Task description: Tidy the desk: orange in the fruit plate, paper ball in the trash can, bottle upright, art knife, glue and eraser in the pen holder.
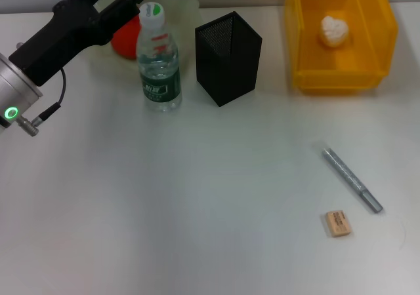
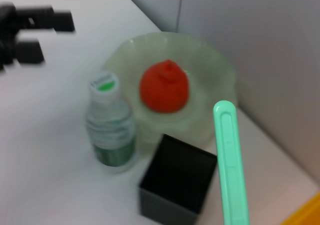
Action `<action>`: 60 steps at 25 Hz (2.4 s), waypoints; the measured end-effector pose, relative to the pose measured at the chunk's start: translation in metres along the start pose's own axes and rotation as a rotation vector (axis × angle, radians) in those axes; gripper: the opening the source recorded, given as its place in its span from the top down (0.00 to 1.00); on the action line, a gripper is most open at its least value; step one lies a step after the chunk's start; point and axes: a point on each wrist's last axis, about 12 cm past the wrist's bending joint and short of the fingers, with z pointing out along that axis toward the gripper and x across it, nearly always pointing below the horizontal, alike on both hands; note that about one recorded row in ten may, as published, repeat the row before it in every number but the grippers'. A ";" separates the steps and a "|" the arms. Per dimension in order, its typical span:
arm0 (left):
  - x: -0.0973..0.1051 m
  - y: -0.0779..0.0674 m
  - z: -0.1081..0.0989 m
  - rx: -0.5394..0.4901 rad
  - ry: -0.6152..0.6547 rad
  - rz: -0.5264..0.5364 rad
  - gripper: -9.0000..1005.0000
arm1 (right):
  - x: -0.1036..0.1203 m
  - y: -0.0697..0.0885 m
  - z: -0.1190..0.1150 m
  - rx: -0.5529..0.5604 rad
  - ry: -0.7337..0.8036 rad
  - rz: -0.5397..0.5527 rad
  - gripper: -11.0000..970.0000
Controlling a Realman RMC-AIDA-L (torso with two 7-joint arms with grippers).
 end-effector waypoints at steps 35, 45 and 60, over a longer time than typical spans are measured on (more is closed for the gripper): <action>0.004 -0.006 0.006 0.037 0.016 -0.009 0.23 | -0.045 0.012 0.018 0.434 0.103 -0.422 0.81; 0.006 -0.005 0.002 0.026 0.011 -0.019 0.23 | -0.047 0.028 0.032 0.433 0.155 -0.685 0.81; -0.008 0.021 -0.020 -0.138 -0.076 0.020 0.23 | -0.035 0.036 0.048 0.430 0.183 -0.857 0.81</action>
